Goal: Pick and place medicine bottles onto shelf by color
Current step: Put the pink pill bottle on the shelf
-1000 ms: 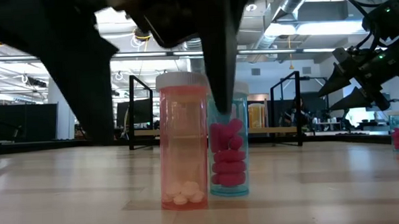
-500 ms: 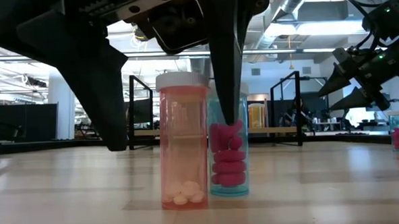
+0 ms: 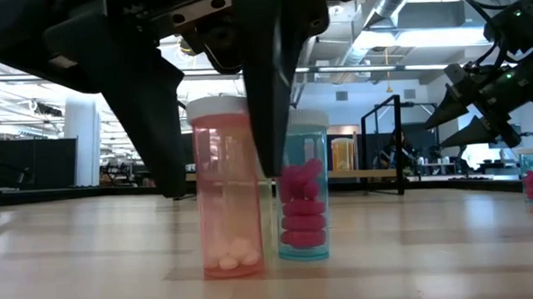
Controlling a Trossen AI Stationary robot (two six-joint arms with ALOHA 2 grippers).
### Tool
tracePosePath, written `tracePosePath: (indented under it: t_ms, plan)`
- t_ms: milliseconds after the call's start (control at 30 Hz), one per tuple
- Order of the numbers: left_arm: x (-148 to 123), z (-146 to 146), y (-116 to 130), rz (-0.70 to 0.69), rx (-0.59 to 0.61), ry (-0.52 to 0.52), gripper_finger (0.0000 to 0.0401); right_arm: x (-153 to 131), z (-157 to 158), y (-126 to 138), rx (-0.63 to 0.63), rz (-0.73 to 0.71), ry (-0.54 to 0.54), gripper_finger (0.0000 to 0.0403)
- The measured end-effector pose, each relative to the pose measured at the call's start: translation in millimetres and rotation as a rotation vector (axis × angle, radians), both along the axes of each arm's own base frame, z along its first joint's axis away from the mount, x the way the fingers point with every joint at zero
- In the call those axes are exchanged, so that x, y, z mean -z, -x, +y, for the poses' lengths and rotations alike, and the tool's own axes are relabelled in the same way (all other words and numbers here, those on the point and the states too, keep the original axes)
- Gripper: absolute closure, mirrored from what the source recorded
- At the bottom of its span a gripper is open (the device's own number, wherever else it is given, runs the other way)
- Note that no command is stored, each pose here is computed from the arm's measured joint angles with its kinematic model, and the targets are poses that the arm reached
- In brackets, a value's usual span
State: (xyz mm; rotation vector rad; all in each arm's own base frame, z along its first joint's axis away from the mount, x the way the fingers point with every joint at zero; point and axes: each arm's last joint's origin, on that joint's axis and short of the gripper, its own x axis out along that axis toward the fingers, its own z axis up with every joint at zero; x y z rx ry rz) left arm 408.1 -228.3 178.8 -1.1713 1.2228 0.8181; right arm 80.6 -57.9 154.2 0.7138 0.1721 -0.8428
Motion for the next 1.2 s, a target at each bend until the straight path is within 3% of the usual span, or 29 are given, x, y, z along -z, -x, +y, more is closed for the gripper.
tracePosePath:
  t_ms: [333, 833, 1200]
  plan:
    - [-0.3, 0.3, 1.2, 0.015, 0.004, 0.005, 0.0275, 0.0, 0.0, 0.0, 0.0, 0.0, 0.0, 0.0097]
    - [0.4, 1.3, 5.4, 0.072, 0.014, 0.018, 0.0301, 0.0, 0.0, 0.0, 0.0, 0.0, 0.0, 0.0097]
    - [-0.7, 10.7, 11.5, 0.187, 0.126, 0.034, 0.0302, 0.0, 0.0, 0.0, 0.0, 0.0, 0.0, 0.0097]
